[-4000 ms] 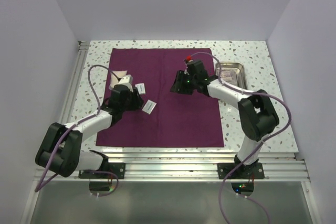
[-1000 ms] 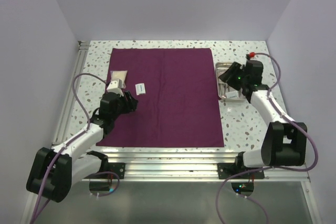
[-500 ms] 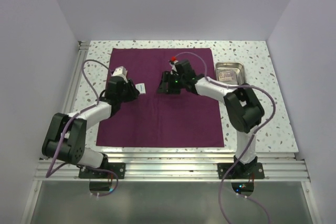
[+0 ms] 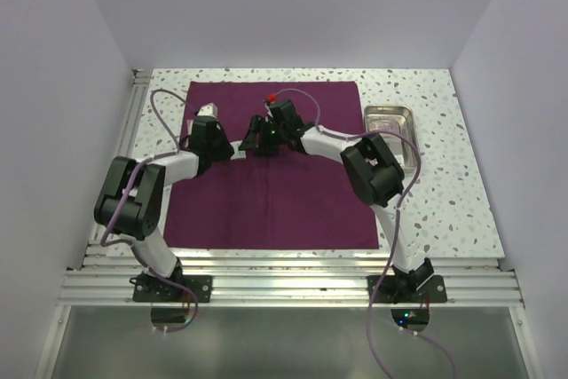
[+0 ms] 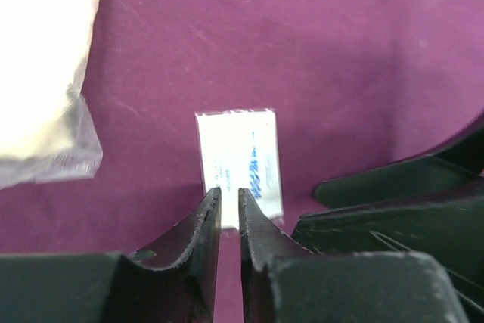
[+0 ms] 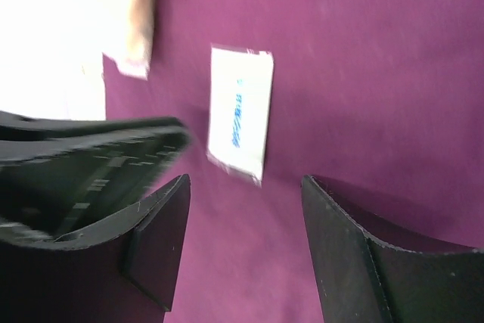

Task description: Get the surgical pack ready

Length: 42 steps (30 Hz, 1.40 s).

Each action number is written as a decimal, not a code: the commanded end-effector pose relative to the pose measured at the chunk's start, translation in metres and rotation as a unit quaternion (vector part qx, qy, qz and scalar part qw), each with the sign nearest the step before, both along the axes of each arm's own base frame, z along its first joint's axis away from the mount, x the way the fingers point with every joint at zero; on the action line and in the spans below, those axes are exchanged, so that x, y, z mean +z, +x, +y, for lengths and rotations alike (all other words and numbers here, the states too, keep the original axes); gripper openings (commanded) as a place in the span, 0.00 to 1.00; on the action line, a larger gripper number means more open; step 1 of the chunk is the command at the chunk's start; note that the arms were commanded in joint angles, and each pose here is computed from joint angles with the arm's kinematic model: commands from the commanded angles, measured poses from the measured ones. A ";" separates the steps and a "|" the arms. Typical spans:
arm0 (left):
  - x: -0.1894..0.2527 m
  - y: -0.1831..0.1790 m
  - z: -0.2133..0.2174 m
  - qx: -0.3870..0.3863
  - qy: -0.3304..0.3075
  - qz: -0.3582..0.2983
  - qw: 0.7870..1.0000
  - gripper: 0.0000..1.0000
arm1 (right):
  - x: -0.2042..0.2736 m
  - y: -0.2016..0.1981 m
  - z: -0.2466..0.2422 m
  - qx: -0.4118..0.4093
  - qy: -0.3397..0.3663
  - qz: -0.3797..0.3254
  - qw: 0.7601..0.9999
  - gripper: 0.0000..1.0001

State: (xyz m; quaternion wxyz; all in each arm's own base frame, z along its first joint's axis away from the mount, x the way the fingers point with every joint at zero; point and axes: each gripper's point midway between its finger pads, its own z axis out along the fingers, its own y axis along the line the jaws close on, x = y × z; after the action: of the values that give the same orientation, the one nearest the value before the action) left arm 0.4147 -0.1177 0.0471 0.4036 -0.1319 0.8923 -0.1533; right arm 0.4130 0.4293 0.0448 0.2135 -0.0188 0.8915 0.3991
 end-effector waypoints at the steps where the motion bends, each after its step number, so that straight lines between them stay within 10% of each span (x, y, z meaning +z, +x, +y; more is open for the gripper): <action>1: -0.007 0.018 0.005 0.018 0.007 0.005 1.000 0.17 | 0.010 0.018 0.018 -0.023 0.027 -0.008 0.999 0.64; 16: -0.047 0.008 -0.006 0.001 -0.015 0.063 0.998 0.09 | -0.023 0.020 0.023 -0.068 0.007 0.039 0.997 0.51; 30: -0.032 0.002 -0.018 -0.021 -0.052 0.042 0.998 0.06 | 0.002 0.023 0.028 -0.087 0.074 0.023 0.993 0.00; 42: 0.049 -0.015 0.003 0.009 -0.053 -0.102 0.993 0.39 | 0.064 0.033 -0.040 -0.142 0.079 -0.030 0.986 0.00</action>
State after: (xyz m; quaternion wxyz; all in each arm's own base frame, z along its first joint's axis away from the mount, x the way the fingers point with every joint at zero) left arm 0.3910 -0.1162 0.0660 0.4324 -0.1465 0.8674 -0.1980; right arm 0.4235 0.4194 0.0507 0.2314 0.1013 0.8725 0.4183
